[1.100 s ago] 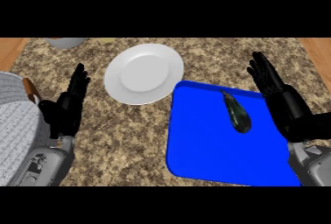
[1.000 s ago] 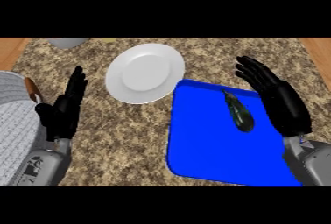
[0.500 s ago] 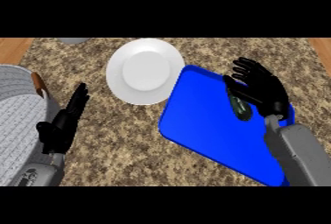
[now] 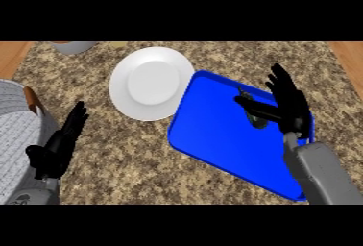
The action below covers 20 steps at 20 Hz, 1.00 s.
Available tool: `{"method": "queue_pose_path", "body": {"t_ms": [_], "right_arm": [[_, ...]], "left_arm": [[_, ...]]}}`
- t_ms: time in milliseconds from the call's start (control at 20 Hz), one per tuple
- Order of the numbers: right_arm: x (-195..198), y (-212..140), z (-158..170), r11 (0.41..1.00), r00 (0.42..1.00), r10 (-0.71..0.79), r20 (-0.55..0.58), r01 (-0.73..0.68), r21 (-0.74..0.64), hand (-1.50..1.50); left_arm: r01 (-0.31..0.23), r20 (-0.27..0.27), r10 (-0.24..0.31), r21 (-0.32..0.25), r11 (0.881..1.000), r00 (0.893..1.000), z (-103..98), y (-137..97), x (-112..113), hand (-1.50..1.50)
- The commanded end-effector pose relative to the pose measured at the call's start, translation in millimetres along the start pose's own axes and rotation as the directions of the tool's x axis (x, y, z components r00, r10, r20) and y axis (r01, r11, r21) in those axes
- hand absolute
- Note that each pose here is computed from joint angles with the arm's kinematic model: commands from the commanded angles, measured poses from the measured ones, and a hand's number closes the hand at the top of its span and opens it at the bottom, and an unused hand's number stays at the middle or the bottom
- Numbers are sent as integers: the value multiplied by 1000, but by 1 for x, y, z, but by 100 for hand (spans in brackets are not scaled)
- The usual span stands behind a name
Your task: Pick the eggplant from the tray and place it in the plate
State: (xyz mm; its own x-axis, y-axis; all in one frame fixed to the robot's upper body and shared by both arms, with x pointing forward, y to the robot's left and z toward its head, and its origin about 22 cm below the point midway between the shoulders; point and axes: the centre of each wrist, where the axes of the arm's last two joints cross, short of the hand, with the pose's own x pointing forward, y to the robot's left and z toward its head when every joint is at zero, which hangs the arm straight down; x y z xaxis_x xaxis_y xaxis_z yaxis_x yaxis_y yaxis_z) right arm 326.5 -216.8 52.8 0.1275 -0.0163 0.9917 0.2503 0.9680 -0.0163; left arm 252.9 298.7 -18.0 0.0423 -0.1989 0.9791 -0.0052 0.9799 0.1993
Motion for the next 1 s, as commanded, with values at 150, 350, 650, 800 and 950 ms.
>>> {"method": "queue_pose_path", "body": {"t_ms": [150,350,650,800,950], "right_arm": [[10,-45,18,964,956,265,-126,-260,51,-150],[34,-73,5,901,881,425,-209,-389,192,-150],[60,-62,-9,805,779,564,-273,-444,394,-150],[55,-67,-13,806,768,558,-315,-412,425,-150],[49,-69,-14,778,723,601,-341,-430,458,-150]], "left_arm": [[3,-12,-3,-5,1000,1000,11,15,-10,0],[-11,-10,11,-6,1000,1000,12,4,-7,0],[8,18,-8,-6,1000,1000,7,9,-2,0],[2,6,-2,4,1000,1000,7,20,5,0],[-3,-7,3,11,1000,1000,3,-10,4,0]]}}
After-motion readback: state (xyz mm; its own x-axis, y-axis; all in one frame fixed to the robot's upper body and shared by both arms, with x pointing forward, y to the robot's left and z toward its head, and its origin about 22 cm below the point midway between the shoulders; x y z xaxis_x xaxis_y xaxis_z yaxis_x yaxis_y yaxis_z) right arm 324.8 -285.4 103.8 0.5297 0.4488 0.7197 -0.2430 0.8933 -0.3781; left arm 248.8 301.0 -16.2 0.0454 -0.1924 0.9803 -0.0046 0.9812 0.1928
